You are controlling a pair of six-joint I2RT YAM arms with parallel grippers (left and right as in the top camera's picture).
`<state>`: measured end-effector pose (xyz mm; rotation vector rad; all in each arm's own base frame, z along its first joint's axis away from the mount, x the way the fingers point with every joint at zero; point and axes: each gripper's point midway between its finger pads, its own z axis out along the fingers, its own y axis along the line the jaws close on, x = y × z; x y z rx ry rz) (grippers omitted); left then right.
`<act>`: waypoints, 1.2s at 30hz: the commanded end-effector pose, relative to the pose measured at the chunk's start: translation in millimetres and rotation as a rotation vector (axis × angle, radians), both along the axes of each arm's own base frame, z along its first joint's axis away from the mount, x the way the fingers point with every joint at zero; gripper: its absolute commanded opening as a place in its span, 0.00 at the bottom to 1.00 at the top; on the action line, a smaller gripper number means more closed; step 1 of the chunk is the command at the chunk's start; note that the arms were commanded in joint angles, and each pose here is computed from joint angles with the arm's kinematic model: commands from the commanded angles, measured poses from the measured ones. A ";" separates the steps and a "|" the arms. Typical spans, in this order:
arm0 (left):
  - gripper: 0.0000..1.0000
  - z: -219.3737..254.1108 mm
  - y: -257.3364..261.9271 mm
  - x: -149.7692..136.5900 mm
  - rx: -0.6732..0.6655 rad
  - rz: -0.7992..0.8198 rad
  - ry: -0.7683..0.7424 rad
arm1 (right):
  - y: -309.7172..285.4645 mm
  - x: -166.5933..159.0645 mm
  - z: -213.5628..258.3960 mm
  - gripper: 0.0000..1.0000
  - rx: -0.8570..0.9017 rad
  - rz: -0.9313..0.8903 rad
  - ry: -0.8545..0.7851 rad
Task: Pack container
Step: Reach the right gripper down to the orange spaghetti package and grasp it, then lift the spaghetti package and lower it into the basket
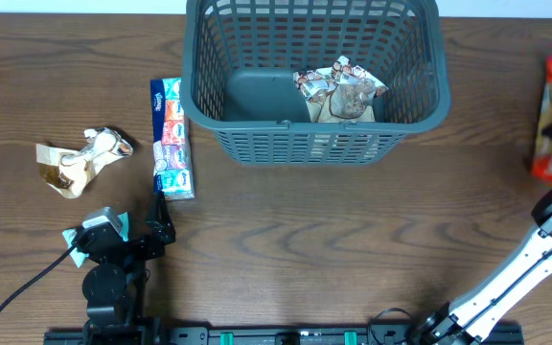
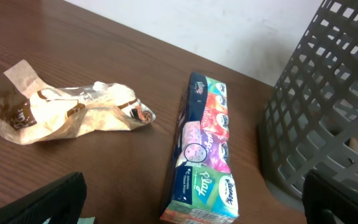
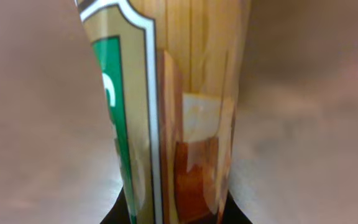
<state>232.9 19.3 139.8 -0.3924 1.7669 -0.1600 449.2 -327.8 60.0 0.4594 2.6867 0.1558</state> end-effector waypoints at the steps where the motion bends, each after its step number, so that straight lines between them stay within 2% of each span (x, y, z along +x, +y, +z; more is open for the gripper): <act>1: 0.98 -13.2 -2.2 -1.5 0.011 -0.018 0.040 | 48.1 62.2 154.5 0.01 0.085 0.111 -0.437; 6: 0.98 -13.2 -2.2 -1.5 0.011 -0.018 0.040 | 104.8 74.6 295.9 0.01 0.117 0.213 -0.745; 11: 0.98 -13.2 -2.2 -1.5 0.011 -0.018 0.040 | 206.5 52.9 421.0 0.01 0.216 0.474 -1.018; 17: 0.98 -13.2 -2.2 -1.5 0.011 -0.018 0.040 | 339.7 23.6 486.5 0.01 0.335 0.809 -1.156; 21: 0.98 -13.2 -2.2 -1.5 0.011 -0.018 0.040 | 416.6 12.8 487.2 0.01 0.429 0.968 -1.144; 25: 0.98 -13.2 -2.2 -1.5 0.011 -0.018 0.040 | 461.5 11.9 453.6 0.01 0.455 1.035 -1.044; 31: 0.98 -13.1 -2.2 -1.5 0.011 -0.018 0.040 | 494.9 18.1 370.4 0.01 0.318 1.042 -0.794; 36: 0.98 -13.2 -2.2 -1.5 0.011 -0.018 0.040 | 501.4 17.0 310.9 0.01 0.135 1.080 -0.609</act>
